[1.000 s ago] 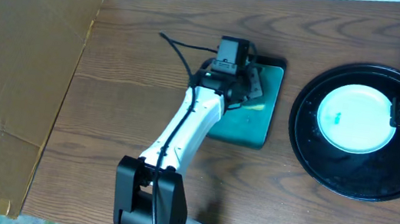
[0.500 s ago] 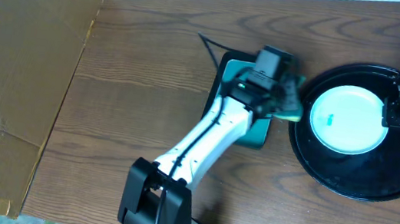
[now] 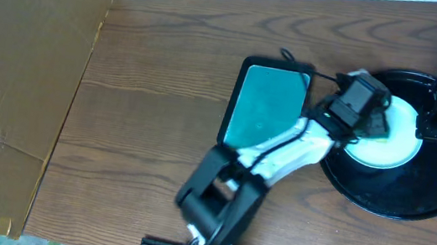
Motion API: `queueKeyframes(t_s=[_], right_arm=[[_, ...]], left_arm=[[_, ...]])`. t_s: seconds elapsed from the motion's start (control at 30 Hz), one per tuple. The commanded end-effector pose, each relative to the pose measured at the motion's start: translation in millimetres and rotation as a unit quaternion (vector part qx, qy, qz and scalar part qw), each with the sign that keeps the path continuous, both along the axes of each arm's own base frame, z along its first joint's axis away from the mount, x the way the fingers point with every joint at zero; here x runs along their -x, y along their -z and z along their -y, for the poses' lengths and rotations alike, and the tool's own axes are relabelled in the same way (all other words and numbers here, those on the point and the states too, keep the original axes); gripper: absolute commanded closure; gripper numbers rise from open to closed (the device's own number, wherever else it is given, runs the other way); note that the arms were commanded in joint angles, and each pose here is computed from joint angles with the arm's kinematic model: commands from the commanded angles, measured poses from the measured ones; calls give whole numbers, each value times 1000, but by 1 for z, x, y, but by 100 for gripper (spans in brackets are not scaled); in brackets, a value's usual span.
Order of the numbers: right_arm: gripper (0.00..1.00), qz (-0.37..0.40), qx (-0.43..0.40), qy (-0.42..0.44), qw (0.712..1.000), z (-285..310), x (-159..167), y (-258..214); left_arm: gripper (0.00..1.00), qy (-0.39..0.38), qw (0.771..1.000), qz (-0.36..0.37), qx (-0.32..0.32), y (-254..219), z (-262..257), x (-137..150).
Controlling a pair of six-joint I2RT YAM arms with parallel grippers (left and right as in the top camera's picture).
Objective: Clean dirty plates on tray and stack at the side
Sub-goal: 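Scrub the held plate with the left-held sponge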
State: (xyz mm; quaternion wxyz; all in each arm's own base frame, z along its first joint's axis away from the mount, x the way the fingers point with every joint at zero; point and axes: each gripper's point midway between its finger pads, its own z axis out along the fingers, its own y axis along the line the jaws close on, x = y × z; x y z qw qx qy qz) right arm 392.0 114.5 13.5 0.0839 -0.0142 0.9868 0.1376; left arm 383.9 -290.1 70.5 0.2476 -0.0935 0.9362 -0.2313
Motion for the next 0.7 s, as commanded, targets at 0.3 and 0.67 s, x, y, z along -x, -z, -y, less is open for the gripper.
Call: queueKeyframes(t_s=[0.3,0.67], right_arm=[[99,-8,-4,-5,1000,-10,3,4],[99,-9,-4,-6,1000,-10,4,5]], left_arm=[[93,-72,982,-9,-175,71,-56,-4],[93,-103,969,30,-221,22,-102,-19]])
